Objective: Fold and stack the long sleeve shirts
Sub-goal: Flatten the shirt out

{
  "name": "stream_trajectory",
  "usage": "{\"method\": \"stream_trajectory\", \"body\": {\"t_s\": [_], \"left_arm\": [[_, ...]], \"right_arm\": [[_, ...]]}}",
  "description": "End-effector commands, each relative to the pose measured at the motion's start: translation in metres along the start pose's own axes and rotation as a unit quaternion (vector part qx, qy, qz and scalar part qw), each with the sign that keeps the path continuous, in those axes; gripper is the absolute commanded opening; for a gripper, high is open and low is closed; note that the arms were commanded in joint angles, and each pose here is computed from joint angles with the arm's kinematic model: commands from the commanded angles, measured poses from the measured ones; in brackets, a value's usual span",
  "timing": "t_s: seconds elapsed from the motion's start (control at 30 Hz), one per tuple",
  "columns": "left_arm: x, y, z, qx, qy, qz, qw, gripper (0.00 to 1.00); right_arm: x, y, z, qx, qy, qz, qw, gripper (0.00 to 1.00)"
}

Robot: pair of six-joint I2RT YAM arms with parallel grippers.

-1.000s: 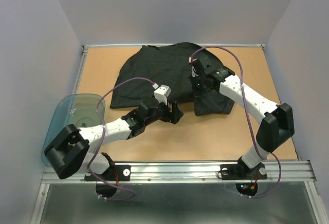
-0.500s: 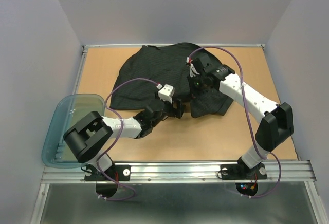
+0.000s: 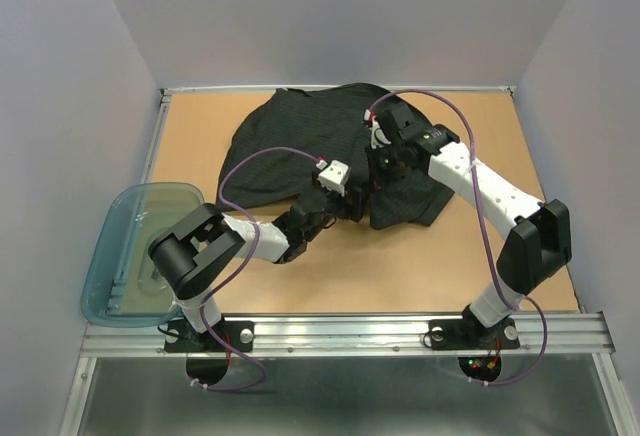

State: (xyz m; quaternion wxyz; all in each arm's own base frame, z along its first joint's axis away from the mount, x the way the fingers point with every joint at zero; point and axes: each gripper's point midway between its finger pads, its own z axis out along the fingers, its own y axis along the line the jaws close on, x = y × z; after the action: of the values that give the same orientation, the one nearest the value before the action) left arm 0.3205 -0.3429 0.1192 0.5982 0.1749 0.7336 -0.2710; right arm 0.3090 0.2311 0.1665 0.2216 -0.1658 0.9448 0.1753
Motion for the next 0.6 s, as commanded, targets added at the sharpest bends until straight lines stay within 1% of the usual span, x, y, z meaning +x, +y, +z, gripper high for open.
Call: {"method": "stream_trajectory", "body": {"t_s": [0.0,0.07,0.1,0.2,0.23,0.3,0.33,0.37,0.4,0.43,0.47,0.5,0.53,0.57], "left_arm": [[-0.044,-0.028,0.006,0.065,-0.065,0.006,0.996,0.86],[-0.045,-0.035,0.006,0.085,-0.063,0.008,0.994,0.83],[-0.043,-0.039,0.006,0.096,-0.056,0.009,0.994,0.8],[-0.041,-0.056,0.003,0.143,-0.041,0.005,0.989,0.75],[-0.038,-0.057,0.002,0.147,-0.032,0.001,0.989,0.68],[-0.041,-0.06,-0.002,0.154,-0.031,-0.009,0.988,0.63],[-0.044,-0.06,-0.005,0.153,-0.032,-0.012,0.988,0.55],[-0.044,-0.059,-0.005,0.15,-0.03,-0.012,0.988,0.5],[-0.043,-0.056,-0.006,0.144,-0.028,-0.012,0.989,0.42],[-0.042,-0.055,-0.006,0.14,-0.025,-0.012,0.99,0.37],[-0.043,-0.053,-0.006,0.137,-0.025,-0.013,0.99,0.35],[-0.044,-0.052,-0.006,0.136,-0.024,-0.014,0.99,0.3],[-0.043,-0.051,-0.006,0.134,-0.02,-0.014,0.991,0.24],[-0.045,-0.05,-0.005,0.133,-0.02,-0.016,0.991,0.22]], "right_arm": [[-0.023,0.008,-0.018,-0.015,-0.039,-0.002,0.999,0.01],[-0.024,0.006,-0.018,-0.012,-0.04,0.0,0.999,0.01],[-0.024,0.005,-0.019,-0.01,-0.041,-0.001,0.999,0.01],[-0.026,0.0,-0.019,-0.002,-0.044,0.001,0.999,0.01],[-0.027,-0.003,-0.019,0.005,-0.046,0.002,0.999,0.01],[-0.029,-0.006,-0.021,0.01,-0.049,0.003,0.999,0.01],[-0.029,-0.008,-0.021,0.015,-0.051,0.003,0.999,0.01],[-0.03,-0.011,-0.02,0.019,-0.051,0.005,0.999,0.01],[-0.03,-0.014,-0.02,0.025,-0.052,0.005,0.998,0.01],[-0.03,-0.014,-0.02,0.027,-0.051,0.005,0.998,0.01],[-0.029,-0.016,-0.019,0.03,-0.05,0.006,0.998,0.01],[-0.028,-0.016,-0.019,0.03,-0.05,0.007,0.998,0.01],[-0.027,-0.017,-0.019,0.033,-0.049,0.008,0.998,0.02],[-0.025,-0.019,-0.018,0.036,-0.048,0.009,0.998,0.06]]}}
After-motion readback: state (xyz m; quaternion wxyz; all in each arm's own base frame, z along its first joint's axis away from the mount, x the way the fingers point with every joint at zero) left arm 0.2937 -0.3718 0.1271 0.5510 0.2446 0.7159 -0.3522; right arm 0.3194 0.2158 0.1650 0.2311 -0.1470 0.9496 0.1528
